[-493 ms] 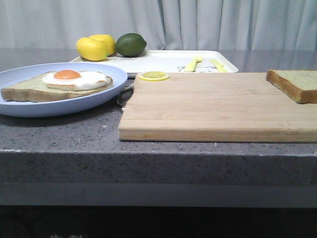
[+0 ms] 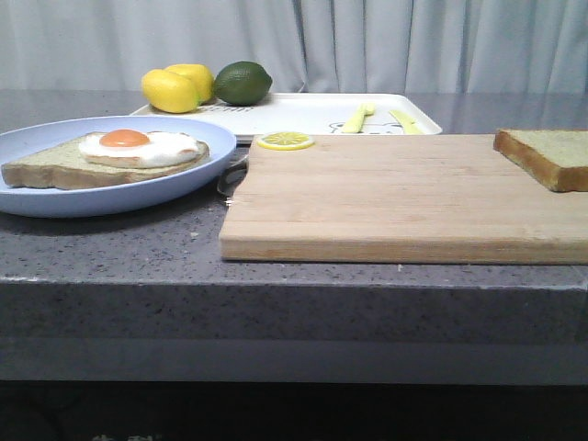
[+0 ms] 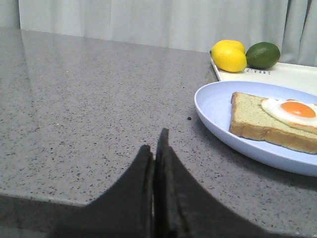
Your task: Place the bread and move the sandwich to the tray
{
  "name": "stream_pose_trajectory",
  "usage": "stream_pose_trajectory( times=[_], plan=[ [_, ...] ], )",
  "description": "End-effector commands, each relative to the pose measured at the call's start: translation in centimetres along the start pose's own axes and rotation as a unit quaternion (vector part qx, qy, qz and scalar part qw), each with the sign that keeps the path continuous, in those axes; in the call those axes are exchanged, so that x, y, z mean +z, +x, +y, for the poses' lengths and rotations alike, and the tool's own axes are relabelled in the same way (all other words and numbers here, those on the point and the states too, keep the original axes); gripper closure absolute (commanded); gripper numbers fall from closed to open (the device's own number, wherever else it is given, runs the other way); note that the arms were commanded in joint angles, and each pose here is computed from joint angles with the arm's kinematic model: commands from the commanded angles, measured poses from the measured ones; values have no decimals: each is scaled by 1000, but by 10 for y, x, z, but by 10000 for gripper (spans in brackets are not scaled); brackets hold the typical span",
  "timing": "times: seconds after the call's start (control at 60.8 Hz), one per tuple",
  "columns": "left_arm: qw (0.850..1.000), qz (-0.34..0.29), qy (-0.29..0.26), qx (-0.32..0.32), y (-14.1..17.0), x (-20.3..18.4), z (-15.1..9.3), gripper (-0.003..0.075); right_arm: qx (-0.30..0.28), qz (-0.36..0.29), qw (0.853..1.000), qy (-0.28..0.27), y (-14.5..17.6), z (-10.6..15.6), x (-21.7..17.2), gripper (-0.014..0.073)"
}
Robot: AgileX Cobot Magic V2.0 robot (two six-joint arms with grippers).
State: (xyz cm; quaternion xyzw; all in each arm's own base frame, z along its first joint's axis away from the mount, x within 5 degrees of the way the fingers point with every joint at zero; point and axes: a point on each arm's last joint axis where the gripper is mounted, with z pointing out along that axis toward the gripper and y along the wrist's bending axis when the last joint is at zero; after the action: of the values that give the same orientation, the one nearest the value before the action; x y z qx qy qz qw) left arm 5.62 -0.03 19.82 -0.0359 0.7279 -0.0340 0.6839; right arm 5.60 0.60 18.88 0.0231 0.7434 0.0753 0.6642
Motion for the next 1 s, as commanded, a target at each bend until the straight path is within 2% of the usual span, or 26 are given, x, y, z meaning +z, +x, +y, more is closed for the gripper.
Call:
stream_pose_trajectory(
  times=[0.0,0.526,0.789,0.986],
  plan=[
    [999,-49,6,-9,-8,-2,-1,741,0,-47,999,5,-8,-1,-2,655],
    [999,-50,6,-9,-8,-2,-1,741,3,-48,999,4,-8,-1,-2,655],
    [998,-56,7,-9,-9,-2,-1,741,6,-96,995,8,-17,-1,-3,655],
    [987,-159,11,-9,-28,-6,-1,741,6,-111,994,3,-33,2,-8,655]
  ],
)
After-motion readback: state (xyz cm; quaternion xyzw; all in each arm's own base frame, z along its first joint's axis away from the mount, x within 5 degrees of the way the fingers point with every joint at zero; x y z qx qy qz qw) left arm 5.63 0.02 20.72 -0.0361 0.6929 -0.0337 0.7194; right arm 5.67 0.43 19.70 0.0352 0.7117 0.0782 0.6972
